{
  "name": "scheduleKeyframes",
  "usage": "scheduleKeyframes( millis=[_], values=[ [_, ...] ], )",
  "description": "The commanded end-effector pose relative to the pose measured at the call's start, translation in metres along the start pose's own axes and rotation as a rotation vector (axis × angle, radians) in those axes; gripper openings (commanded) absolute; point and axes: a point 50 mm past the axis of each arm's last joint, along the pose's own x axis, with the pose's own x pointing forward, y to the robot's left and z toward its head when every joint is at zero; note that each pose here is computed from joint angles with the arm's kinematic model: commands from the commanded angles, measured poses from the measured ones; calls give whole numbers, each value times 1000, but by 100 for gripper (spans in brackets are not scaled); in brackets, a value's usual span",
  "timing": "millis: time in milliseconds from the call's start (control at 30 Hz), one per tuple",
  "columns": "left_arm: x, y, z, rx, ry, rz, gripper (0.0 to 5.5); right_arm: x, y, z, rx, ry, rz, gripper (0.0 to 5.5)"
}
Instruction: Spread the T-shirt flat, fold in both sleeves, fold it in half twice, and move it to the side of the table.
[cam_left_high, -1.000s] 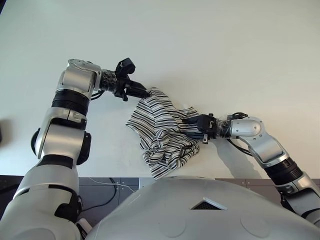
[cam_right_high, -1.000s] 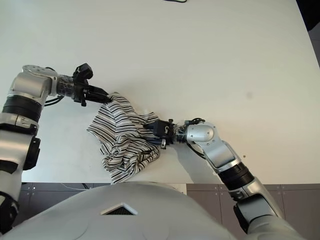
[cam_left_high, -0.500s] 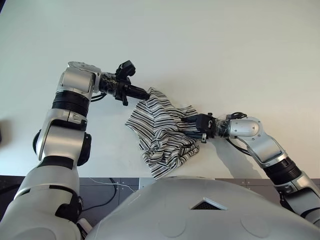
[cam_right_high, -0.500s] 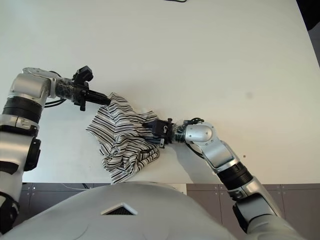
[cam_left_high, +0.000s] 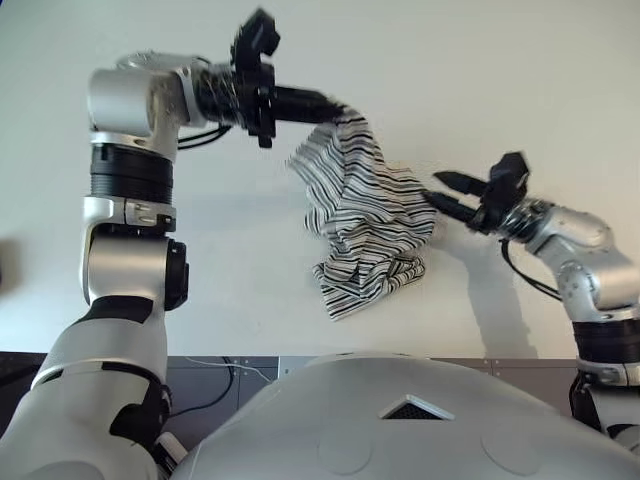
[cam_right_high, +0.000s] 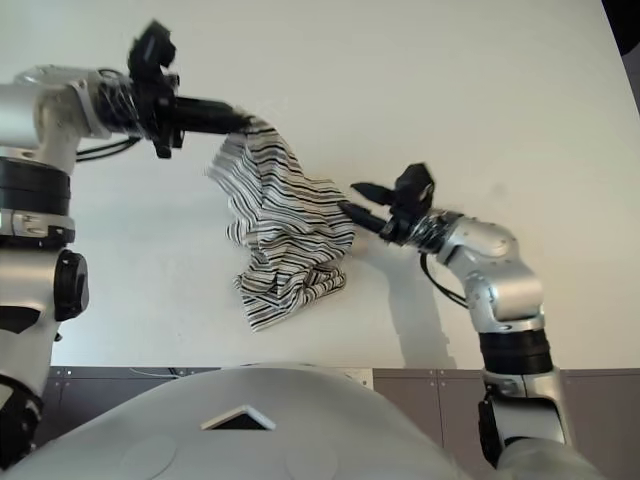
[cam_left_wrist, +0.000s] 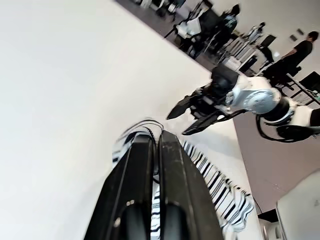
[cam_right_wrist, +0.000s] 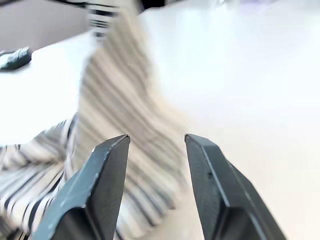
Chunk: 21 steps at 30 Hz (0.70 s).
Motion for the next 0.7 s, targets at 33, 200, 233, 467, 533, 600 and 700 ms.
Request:
scheduleKeyframes(
  millis=[33, 200, 233, 467, 533, 600, 700],
  values=[
    [-29, -73, -22, 163, 281, -182, 13, -16, -10, 8, 60, -70, -123, 204],
    [-92, -95, -162, 286, 1085, -337, 13, -8, -1, -8, -47, 86, -84, 204],
    [-93, -98, -168, 297, 1102, -363, 13, -2, 2, -9, -86, 119, -46, 204],
    [-100, -101, -200, 463, 1235, -469, 13, 43, 3, 19, -151, 132, 156, 204],
    [-94, -99, -203, 453, 1162, -438, 13, 53, 2, 21, -128, 147, 197, 204],
    [-61, -91, -182, 294, 848, -296, 13, 54, 1, 16, -110, 155, 191, 204],
    [-25, -53, -128, 164, 452, -65, 13, 42, -10, 19, -40, 89, 120, 204]
  ],
)
